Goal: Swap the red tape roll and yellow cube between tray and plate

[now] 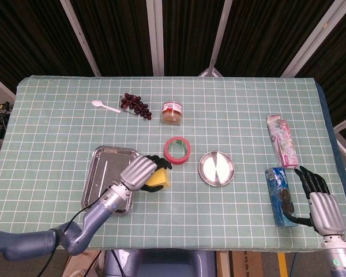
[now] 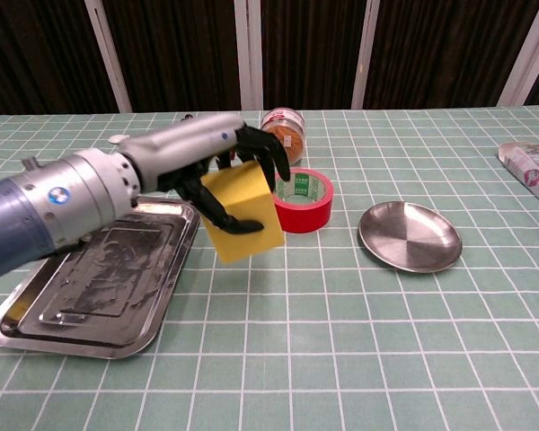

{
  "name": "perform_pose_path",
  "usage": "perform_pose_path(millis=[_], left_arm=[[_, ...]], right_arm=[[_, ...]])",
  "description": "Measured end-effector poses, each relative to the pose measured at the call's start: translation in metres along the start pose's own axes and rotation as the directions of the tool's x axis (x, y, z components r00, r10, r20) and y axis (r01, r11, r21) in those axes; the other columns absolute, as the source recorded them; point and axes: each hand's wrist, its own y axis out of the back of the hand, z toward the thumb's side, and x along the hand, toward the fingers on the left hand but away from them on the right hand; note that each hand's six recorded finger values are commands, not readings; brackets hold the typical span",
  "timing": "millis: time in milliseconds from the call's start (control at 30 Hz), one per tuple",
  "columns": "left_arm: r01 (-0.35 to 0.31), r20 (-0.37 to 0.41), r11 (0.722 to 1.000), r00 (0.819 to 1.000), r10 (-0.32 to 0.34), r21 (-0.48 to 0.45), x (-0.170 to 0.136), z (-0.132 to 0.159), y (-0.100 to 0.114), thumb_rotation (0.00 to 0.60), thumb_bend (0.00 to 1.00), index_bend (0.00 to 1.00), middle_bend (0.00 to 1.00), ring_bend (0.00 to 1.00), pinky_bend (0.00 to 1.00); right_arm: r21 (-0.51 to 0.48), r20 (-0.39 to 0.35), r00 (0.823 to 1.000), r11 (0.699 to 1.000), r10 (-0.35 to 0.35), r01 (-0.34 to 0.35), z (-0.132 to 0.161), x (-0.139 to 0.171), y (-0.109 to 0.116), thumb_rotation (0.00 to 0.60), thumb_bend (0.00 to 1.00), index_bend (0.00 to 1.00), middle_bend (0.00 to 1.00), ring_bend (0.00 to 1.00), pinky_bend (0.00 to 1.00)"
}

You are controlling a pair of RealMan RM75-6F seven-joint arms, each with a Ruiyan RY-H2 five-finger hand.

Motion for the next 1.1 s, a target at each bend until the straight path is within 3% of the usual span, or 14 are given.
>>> perform_pose_path(millis=[167, 300, 400, 533, 667, 900, 1100], left_arm=[[0.070, -0.009, 0.997, 0.998, -0.070, 0.035, 0.013, 0.008, -0.028, 0.600, 0.34, 0.35, 0.33, 0.29, 0.40], [0.124, -0.023, 0.991, 0.992, -0.123, 0.043, 0.017, 0.008, -0.045, 0.600, 0.13, 0.30, 0.20, 0.12, 0.14], [0.165, -0.040, 0.985, 0.986, -0.164, 0.039, 0.017, 0.006, -0.053, 0.600, 0.00, 0.23, 0.10, 0.01, 0.01], [0.180, -0.059, 0.982, 0.982, -0.177, 0.057, 0.018, 0.006, -0.050, 0.600, 0.00, 0.19, 0.01, 0.00, 0.00], [0.174, -0.060, 0.983, 0.984, -0.170, 0.061, 0.018, 0.014, -0.038, 0.600, 0.00, 0.19, 0.00, 0.00, 0.00], [0.053, -0.073, 0.996, 0.996, -0.048, 0.076, 0.030, 0.020, 0.008, 0.600, 0.00, 0.19, 0.00, 0.00, 0.00], [0.041, -0.110, 0.993, 0.994, -0.028, 0.115, 0.056, 0.005, 0.022, 0.600, 0.00, 0.19, 0.00, 0.00, 0.00]], right_arm=[[-0.008, 0.009, 1.000, 1.000, -0.011, 0.011, -0.003, 0.001, 0.004, 0.600, 0.00, 0.02, 0.00, 0.00, 0.00], [-0.016, 0.015, 1.000, 1.000, -0.012, 0.012, -0.006, 0.001, 0.006, 0.600, 0.00, 0.02, 0.00, 0.00, 0.00], [-0.022, 0.021, 1.000, 1.000, -0.011, 0.011, -0.007, 0.001, 0.007, 0.600, 0.00, 0.02, 0.00, 0.00, 0.00], [-0.024, 0.027, 0.999, 0.999, -0.028, 0.028, -0.009, 0.000, 0.011, 0.600, 0.00, 0.02, 0.00, 0.00, 0.00], [-0.022, 0.038, 0.998, 0.999, -0.045, 0.046, -0.011, 0.000, 0.014, 0.600, 0.00, 0.02, 0.00, 0.00, 0.00], [0.002, 0.062, 0.997, 0.999, -0.051, 0.051, -0.016, 0.001, 0.016, 0.600, 0.00, 0.02, 0.00, 0.00, 0.00], [0.028, 0.104, 0.994, 0.999, -0.046, 0.043, -0.027, -0.004, 0.014, 0.600, 0.00, 0.02, 0.00, 0.00, 0.00]])
